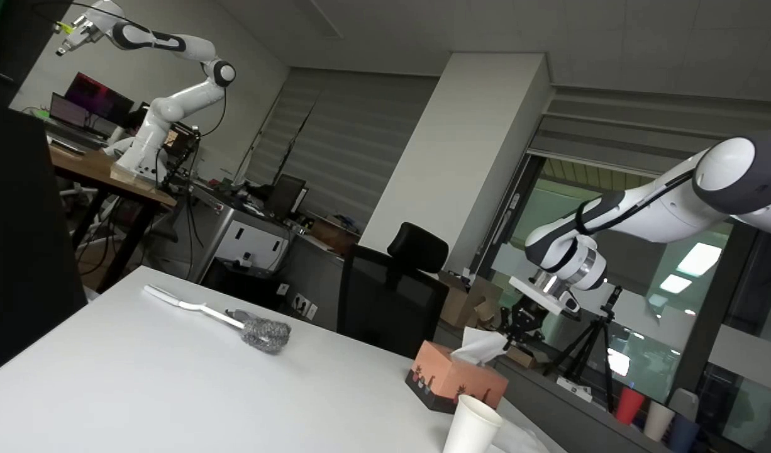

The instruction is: Pull out a tissue from the box and put it on the table

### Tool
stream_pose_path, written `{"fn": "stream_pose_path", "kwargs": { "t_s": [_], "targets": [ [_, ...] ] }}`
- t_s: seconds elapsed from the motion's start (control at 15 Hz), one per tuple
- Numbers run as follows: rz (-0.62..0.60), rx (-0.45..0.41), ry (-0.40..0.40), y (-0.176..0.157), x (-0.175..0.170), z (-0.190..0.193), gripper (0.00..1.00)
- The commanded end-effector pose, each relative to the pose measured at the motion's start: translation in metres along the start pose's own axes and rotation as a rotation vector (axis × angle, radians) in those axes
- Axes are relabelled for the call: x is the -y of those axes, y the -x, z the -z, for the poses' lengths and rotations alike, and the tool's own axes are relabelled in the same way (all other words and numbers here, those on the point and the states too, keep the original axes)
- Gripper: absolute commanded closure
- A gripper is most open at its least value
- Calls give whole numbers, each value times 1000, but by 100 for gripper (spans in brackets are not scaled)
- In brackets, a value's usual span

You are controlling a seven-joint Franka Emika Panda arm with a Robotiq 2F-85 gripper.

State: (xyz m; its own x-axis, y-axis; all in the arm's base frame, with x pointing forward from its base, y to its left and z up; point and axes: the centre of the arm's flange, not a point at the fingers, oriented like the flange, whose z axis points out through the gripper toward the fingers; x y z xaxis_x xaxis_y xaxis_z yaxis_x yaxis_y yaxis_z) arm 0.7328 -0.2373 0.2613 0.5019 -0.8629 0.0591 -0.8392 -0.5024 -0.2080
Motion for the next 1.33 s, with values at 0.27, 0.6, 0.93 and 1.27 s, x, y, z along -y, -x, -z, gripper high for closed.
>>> {"fn": "stream_pose_path", "kwargs": {
  "t_s": [0.27, 0.6, 0.93, 1.27],
  "targets": [
    [86, 42, 73, -30, -7, 122, 100],
    [168, 133, 190, -38, -45, 162, 100],
    [219, 276, 433, -50, -90, 125, 100],
    [220, 356, 694, -62, -110, 60, 100]
  ]
}}
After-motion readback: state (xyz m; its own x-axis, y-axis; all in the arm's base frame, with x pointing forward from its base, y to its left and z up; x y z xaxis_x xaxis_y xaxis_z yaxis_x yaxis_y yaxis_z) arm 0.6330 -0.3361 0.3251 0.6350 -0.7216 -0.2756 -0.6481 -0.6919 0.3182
